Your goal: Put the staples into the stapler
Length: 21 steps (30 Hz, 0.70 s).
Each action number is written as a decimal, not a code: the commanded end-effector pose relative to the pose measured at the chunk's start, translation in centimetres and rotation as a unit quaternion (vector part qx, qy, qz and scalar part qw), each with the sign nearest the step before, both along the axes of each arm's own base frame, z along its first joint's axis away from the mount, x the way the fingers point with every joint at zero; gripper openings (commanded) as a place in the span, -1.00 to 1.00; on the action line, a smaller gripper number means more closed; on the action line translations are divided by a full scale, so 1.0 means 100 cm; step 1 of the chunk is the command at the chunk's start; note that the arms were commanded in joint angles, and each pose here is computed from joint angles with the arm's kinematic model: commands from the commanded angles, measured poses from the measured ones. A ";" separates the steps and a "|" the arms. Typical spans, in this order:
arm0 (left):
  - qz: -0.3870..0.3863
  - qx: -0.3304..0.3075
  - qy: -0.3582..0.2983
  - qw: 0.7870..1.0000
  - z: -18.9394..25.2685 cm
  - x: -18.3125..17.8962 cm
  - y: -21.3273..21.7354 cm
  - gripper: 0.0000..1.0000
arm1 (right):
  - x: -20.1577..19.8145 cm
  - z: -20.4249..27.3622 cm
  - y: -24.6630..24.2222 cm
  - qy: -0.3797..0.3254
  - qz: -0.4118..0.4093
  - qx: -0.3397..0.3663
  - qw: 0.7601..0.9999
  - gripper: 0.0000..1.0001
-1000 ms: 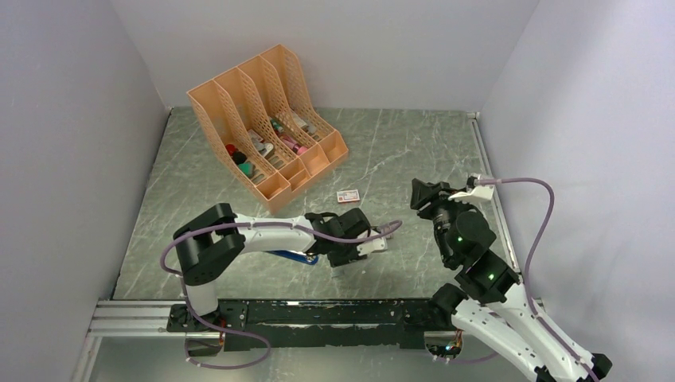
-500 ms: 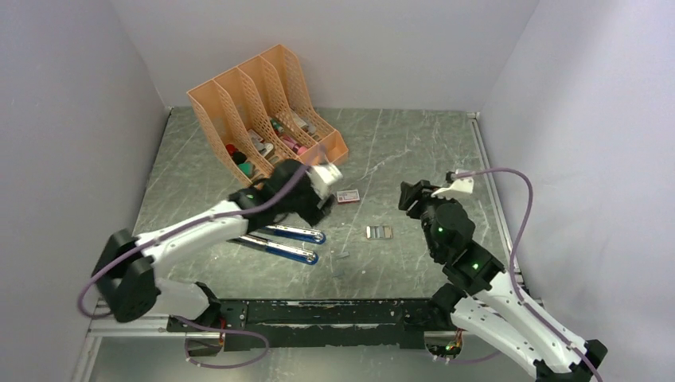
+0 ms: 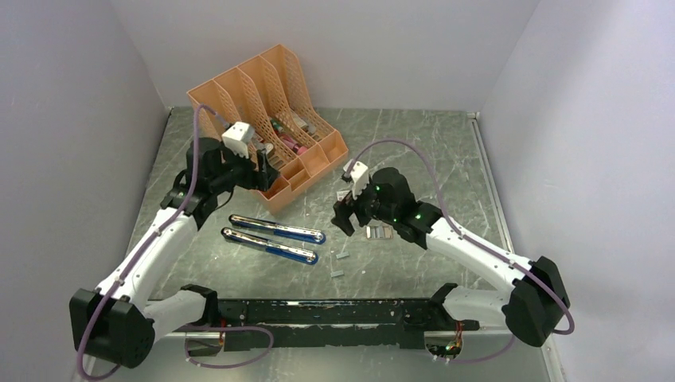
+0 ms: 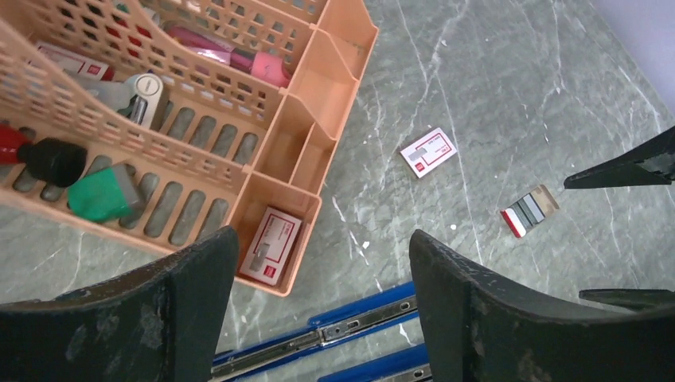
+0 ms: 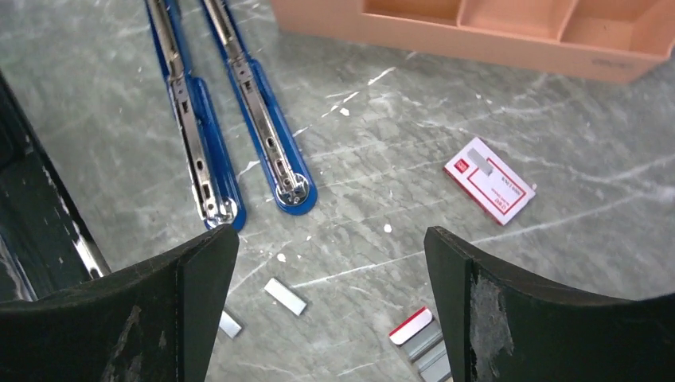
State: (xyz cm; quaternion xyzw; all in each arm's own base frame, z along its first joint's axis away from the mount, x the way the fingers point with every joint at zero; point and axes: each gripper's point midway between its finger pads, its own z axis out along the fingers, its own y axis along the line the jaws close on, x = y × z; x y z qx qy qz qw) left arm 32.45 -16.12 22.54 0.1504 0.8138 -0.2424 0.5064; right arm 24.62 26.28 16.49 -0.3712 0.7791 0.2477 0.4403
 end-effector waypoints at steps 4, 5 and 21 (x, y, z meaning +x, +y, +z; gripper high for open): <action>0.030 -0.030 -0.006 0.999 0.003 -0.009 0.025 0.72 | -0.018 0.000 0.011 -0.141 0.167 -0.017 0.976 0.83; 0.032 -0.028 -0.008 0.999 0.002 -0.008 0.026 0.72 | -0.020 -0.003 0.011 -0.151 0.178 -0.024 0.972 0.82; 0.059 0.010 0.003 0.998 -0.016 0.001 0.043 0.67 | -0.090 -0.098 -0.005 -0.080 0.378 -0.127 0.914 0.47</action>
